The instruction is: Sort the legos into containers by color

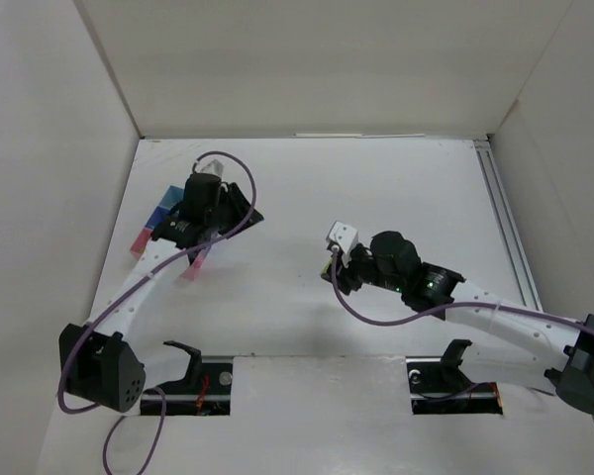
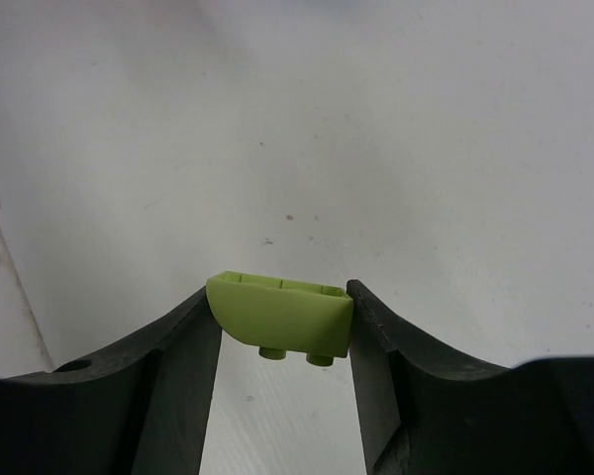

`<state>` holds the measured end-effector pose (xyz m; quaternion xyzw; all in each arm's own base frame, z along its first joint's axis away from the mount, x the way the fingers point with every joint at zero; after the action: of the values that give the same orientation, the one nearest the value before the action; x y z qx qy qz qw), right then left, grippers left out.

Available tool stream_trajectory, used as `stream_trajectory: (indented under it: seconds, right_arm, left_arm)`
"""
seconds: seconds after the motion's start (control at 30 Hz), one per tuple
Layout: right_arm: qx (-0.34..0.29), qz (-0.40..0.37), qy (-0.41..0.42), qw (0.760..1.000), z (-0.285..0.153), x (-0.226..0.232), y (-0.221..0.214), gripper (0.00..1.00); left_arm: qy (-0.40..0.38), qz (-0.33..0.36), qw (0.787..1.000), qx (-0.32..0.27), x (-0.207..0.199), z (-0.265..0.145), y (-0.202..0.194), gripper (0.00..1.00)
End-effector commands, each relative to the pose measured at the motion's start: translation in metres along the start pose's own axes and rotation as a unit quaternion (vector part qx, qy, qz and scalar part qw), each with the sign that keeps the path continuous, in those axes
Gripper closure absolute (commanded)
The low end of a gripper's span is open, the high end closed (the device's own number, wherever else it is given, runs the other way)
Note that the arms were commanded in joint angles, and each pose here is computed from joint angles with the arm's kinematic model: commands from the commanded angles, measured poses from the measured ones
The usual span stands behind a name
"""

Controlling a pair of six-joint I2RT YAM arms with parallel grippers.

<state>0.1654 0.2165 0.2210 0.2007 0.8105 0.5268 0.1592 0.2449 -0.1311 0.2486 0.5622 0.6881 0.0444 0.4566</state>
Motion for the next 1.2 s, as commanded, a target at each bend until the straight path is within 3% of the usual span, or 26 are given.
stream_trajectory:
  seconds: [0.0,0.07,0.3,0.5,0.8,1.17]
  right_arm:
    - [-0.028,0.028,-0.058,0.998,-0.001,-0.009,0.023,0.76]
    - [-0.023,0.035,-0.062,0.997,0.003,-0.012,0.022,0.76]
    - [-0.012,0.060,-0.095,0.994,0.008,-0.018,0.019,0.76]
    - [-0.012,0.061,-0.099,0.993,0.009,-0.021,0.021,0.76]
    - [-0.013,0.072,-0.104,0.992,0.008,-0.029,0.020,0.76]
    - [-0.012,0.074,-0.108,0.991,0.007,-0.031,0.019,0.76]
  left_arm:
    - [0.323,-0.089,0.935,-0.121,0.054,-0.012,0.033,1.00]
    - [0.366,-0.116,0.913,-0.139,0.066,-0.015,0.042,1.00]
    - [0.424,-0.203,0.871,-0.139,0.130,-0.024,0.050,1.00]
    - [0.402,-0.223,0.875,-0.150,0.142,-0.032,0.053,1.00]
    - [0.426,-0.227,0.862,-0.157,0.144,-0.037,0.053,1.00]
    - [0.399,-0.219,0.878,-0.151,0.141,-0.032,0.055,1.00]
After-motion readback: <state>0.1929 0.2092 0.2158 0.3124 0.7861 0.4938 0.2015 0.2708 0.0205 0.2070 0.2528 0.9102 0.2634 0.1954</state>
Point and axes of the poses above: each gripper's point midway between its finger pads, its own z axis out along the fingers, its own x axis along the line the jaws close on, y = z × x, the point moved 9 cm from there along -z, back along the fingers, and after that the axes turned 5 degrees about z, right-handed, at the moved point
